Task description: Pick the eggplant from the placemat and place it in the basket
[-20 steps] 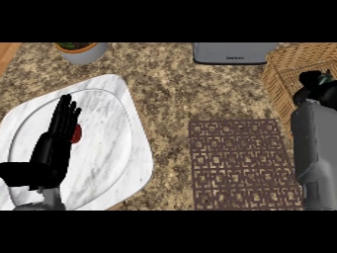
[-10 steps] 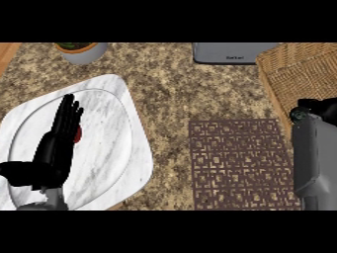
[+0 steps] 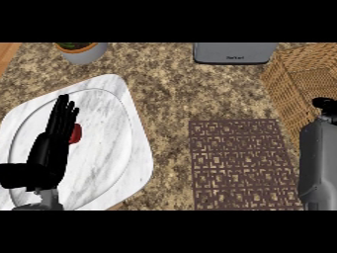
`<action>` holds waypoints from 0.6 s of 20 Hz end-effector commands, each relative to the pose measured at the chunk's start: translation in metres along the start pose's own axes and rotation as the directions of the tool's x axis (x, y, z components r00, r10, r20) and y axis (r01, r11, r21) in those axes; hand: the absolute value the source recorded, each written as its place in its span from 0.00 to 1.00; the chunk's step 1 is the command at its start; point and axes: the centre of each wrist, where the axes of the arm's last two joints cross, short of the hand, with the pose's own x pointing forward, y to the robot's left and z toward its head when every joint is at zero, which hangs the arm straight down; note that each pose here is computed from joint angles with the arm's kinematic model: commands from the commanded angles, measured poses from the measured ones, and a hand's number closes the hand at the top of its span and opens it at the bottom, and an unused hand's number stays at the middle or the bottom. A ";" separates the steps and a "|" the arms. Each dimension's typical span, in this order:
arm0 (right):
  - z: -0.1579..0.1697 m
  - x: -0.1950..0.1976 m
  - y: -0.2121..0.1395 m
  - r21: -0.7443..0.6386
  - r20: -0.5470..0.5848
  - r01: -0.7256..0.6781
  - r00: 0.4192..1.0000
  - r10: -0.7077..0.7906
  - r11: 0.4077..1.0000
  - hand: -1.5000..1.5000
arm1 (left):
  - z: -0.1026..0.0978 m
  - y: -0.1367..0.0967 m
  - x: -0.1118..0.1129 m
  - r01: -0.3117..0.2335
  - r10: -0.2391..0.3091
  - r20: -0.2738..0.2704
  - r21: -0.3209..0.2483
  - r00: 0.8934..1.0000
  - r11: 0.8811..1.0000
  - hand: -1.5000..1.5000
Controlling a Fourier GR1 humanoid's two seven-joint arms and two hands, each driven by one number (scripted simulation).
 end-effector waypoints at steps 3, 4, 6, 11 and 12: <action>0.002 0.003 -0.024 -0.147 -0.111 0.044 0.992 -0.061 0.988 0.00 | 0.014 -0.004 0.003 -0.003 0.002 -0.015 -0.005 1.000 1.000 0.50; 0.005 0.002 -0.030 -0.152 -0.110 0.028 0.993 -0.045 0.988 0.00 | 0.003 0.007 -0.009 0.000 0.000 -0.013 0.014 1.000 1.000 0.50; -0.007 0.016 -0.044 -0.195 -0.138 0.017 0.989 -0.045 0.981 0.00 | -0.006 0.004 -0.005 -0.016 0.016 -0.027 -0.003 1.000 1.000 0.50; -0.017 0.011 -0.078 -0.297 -0.193 0.138 0.960 -0.201 0.945 0.00 | 0.002 -0.005 -0.006 0.003 -0.003 -0.025 0.004 1.000 1.000 0.50; -0.012 -0.005 -0.075 -0.298 -0.188 0.119 0.965 -0.181 0.947 0.00 | 0.001 0.007 0.009 0.005 -0.005 -0.012 0.003 1.000 1.000 0.50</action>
